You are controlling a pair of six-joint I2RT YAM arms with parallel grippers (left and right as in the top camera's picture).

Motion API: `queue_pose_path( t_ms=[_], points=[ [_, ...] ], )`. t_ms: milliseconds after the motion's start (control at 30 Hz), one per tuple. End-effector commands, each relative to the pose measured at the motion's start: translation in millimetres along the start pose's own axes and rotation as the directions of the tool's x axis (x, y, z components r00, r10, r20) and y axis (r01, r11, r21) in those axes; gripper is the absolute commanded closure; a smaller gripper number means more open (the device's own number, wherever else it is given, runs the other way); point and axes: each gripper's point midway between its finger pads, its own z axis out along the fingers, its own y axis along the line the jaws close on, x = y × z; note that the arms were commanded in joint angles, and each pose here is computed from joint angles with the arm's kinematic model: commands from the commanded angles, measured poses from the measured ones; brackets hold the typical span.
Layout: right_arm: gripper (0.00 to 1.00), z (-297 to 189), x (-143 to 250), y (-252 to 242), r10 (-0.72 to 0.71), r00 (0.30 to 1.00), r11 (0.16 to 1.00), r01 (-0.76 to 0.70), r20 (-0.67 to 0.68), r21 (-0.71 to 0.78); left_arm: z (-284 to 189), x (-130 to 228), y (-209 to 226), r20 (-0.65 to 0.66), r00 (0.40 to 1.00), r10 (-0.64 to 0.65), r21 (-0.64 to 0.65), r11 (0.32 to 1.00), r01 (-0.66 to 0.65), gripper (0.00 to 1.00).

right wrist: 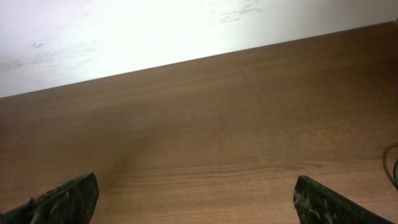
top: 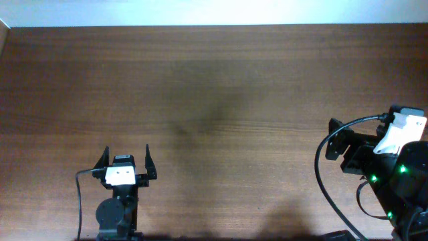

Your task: Untangle cables

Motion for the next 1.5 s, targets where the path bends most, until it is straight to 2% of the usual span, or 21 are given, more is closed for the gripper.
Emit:
queue_pose_path(
  t_ms=[0, 67, 233, 367, 533, 733, 867, 967, 1133, 1367, 1467],
  points=[
    [0.01, -2, -2, 1, 0.006, 1.0, 1.0, -0.006, 0.008, -0.006, 0, 1, -2, -0.004, 1.0, -0.013, 0.013, 1.0, 0.013, 0.01],
    [0.01, -2, -1, 0, 0.005, 1.0, 1.0, -0.005, 0.006, 0.001, 0, 1, -2, -0.004, 1.0, -0.013, 0.013, 1.0, 0.013, 0.01],
    [0.01, -9, -2, -42, -0.01, 0.999, 0.973, 0.001, 0.039, 0.232, 0, 1, -2, -0.004, 1.0, -0.013, 0.013, 1.0, 0.013, 0.01],
    [0.01, -18, 13, -65, -0.024, 0.999, 0.941, 0.014, 0.027, 0.338, 0, 1, -2, -0.004, 1.0, -0.013, 0.013, 1.0, 0.013, 0.01],
    [0.01, -24, 38, -99, 0.012, 0.985, 0.902, -0.085, 0.172, 0.423, 0, 2, -2, -0.009, 1.0, -0.013, 0.013, 1.0, 0.013, 0.01],
    [0.01, -8, 65, -110, 0.055, 0.912, 0.916, -0.208, 0.407, 0.342, 0, 2, -2, -0.009, 1.0, -0.013, 0.013, 1.0, 0.013, 0.01],
    [0.01, 6, 73, -107, 0.089, 0.831, 0.937, -0.257, 0.548, 0.238, 0, 2, -2, -0.009, 1.0, -0.013, 0.013, 1.0, 0.013, 0.01],
    [0.01, 18, 78, -102, 0.103, 0.809, 0.95, -0.252, 0.579, 0.184, 0, 2, -2, -0.009, 1.0, -0.013, 0.013, 1.0, 0.013, 0.01],
    [0.01, 44, 93, -101, 0.116, 0.81, 0.956, -0.248, 0.574, 0.157, 0, 2, -2, -0.009, 1.0, -0.013, 0.013, 1.0, 0.013, 0.01],
    [0.01, 63, 96, -94, 0.139, 0.746, 0.968, -0.241, 0.651, 0.07, 0, 2, -2, -0.009, 1.0, -0.013, 0.013, 1.0, 0.013, 0.01],
    [0.01, 74, 105, -91, 0.124, 0.749, 0.977, -0.208, 0.651, 0.053, 0, 2, -2, -0.009, 1.0, -0.013, 0.013, 1.0, 0.013, 0.01]
  ],
)
